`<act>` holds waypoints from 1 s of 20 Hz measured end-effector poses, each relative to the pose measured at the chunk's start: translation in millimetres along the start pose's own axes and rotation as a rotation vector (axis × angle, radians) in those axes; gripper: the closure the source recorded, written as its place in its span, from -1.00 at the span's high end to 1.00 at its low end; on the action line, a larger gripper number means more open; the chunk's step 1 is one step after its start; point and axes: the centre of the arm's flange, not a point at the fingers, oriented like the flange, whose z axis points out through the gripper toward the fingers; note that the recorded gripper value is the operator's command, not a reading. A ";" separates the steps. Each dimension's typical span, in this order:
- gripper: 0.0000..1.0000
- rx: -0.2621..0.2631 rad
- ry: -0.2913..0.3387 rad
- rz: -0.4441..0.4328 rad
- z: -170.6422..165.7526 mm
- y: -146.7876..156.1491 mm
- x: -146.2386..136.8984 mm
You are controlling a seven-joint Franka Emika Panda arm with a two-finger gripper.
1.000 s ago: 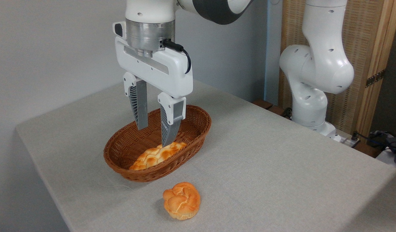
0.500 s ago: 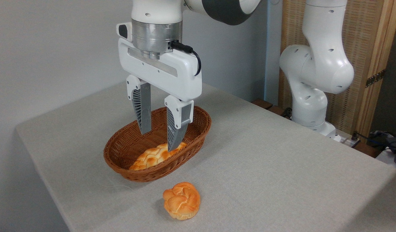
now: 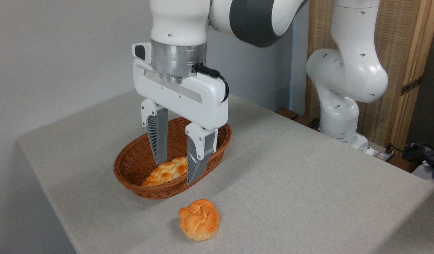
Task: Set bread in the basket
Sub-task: 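Lower the open gripper over the round orange roll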
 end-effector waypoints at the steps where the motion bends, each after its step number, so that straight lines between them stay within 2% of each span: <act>1: 1.00 0.000 -0.001 -0.001 4.6 0.3 -1.1; 10: 1.00 -0.034 -0.056 -0.004 46.3 -2.0 -18.9; 20: 1.00 -0.053 -0.110 0.074 93.3 -2.2 -22.1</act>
